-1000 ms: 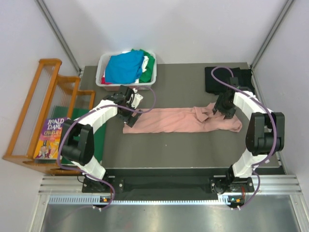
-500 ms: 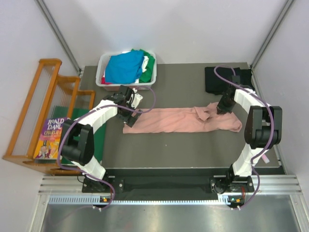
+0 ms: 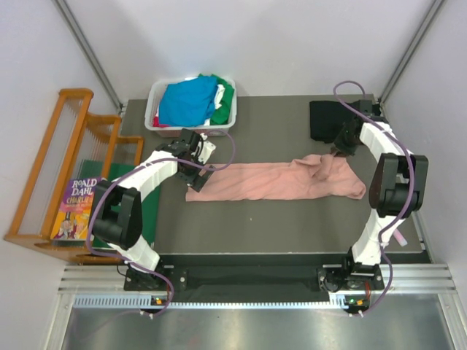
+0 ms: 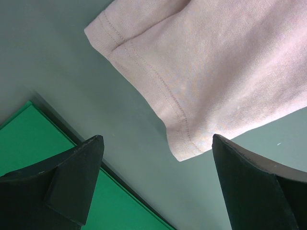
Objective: Fold and stack the t-shirts
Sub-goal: Fold the tshirt
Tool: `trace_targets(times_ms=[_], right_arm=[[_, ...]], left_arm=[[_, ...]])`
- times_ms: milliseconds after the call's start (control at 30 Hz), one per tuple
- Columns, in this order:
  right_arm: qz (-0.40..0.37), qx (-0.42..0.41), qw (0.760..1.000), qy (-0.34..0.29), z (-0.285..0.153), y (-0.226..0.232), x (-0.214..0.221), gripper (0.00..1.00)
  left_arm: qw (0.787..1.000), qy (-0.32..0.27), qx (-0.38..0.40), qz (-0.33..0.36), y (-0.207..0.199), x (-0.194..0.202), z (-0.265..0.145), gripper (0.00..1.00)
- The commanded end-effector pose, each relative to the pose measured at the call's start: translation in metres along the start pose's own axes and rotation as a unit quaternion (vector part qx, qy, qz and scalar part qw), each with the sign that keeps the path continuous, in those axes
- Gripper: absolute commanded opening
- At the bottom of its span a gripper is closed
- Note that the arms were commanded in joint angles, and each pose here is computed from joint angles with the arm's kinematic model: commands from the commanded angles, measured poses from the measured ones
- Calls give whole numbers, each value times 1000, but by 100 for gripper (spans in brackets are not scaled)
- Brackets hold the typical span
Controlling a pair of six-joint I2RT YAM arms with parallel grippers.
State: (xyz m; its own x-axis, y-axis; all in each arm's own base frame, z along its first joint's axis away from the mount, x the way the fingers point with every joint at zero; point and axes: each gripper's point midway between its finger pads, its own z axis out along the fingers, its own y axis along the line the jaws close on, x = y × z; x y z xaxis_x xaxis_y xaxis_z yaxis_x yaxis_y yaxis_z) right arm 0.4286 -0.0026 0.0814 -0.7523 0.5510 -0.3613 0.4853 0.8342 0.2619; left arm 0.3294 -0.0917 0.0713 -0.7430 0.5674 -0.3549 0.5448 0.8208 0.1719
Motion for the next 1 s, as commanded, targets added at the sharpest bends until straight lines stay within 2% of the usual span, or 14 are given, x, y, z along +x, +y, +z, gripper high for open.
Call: trace_targets(times_ms=[0,33,67,133,167,233,333,433,467,567,667,967], right_arm=[[-3,-6,1000,10,4,3,-2,41],[-6,-5,1000,4,1,2,-2,49],[-7,4,1000,8,2,-3,4,64],[-12,18,1000,-13,-10,-6,3,76],[-10,22,1000,-6,-11,-11,13,85],[-11,10,1000,-24,-27,-8,16,90],[-15,-8,999,-27,-41,-10,35,87],[-22,-18,999,-16,-44,-13,58,75],[-25,-15,1000,-6,-43,-16,67,68],[-30,-19,999,1,-41,-16,72,53],[-32,-21,999,9,-35,-14,74,44],[-28,-17,999,30,-9,-11,75,41]], left_arm=[[1000,-13,-7,5,2,-5,-4,99],[1000,-13,-7,4,2,-5,-4,99],[1000,-13,-6,5,2,-5,-4,99],[1000,-12,-6,6,2,-4,-4,99],[1000,-12,-6,6,2,-4,-4,99],[1000,-12,-6,5,1,-4,-3,99],[1000,-12,-5,4,1,-4,-3,99],[1000,-12,-2,3,0,-4,-2,99],[1000,-10,-2,2,0,-3,-1,99],[1000,-11,-3,2,0,-4,-2,99],[1000,-15,-6,2,2,-8,-5,99],[1000,-14,-8,1,3,-8,-6,99]])
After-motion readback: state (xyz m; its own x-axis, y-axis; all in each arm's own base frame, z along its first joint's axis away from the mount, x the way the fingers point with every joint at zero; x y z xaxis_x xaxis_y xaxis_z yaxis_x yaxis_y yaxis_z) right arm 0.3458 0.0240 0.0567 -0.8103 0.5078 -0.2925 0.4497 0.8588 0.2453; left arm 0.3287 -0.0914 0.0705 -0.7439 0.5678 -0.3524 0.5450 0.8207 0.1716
